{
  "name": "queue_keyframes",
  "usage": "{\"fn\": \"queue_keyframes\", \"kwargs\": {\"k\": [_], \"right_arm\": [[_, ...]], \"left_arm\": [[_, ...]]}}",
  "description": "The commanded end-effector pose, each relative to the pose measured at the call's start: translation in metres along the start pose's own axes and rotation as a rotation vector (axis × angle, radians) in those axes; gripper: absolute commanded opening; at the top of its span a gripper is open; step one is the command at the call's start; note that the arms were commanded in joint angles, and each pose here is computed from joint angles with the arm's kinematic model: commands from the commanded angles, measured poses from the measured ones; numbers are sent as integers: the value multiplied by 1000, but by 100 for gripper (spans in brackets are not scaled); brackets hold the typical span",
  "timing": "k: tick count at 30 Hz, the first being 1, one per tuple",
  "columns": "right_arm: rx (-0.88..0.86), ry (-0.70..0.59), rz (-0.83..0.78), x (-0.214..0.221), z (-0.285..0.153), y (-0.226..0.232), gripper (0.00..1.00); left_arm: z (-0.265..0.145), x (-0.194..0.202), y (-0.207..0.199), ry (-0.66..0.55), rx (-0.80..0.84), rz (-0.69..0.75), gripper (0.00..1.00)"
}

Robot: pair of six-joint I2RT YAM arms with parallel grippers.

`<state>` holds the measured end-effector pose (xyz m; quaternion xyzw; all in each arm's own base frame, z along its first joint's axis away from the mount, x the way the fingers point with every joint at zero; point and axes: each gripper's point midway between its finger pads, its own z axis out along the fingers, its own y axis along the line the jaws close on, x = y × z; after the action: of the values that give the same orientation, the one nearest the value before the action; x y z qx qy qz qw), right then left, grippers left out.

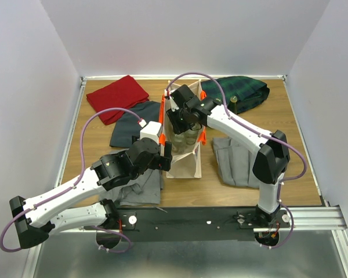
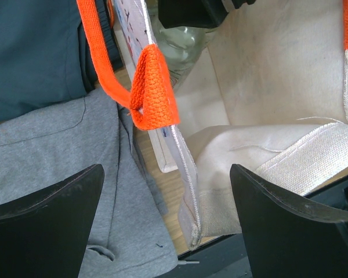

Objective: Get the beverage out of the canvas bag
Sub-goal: Adjust the drink in the canvas bag.

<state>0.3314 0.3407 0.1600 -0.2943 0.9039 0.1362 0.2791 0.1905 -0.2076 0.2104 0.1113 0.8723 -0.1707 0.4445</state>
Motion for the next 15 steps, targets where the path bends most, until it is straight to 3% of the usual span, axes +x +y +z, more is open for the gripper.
{"fn": "queue_keyframes", "kwargs": {"k": [1, 15], "right_arm": [[9, 6, 11, -8, -20, 4, 1], [30, -93, 23, -36, -42, 2, 1]], "left_arm": [[0, 8, 9, 13, -32, 18, 99], [1, 11, 4, 26, 1, 27, 99]]}}
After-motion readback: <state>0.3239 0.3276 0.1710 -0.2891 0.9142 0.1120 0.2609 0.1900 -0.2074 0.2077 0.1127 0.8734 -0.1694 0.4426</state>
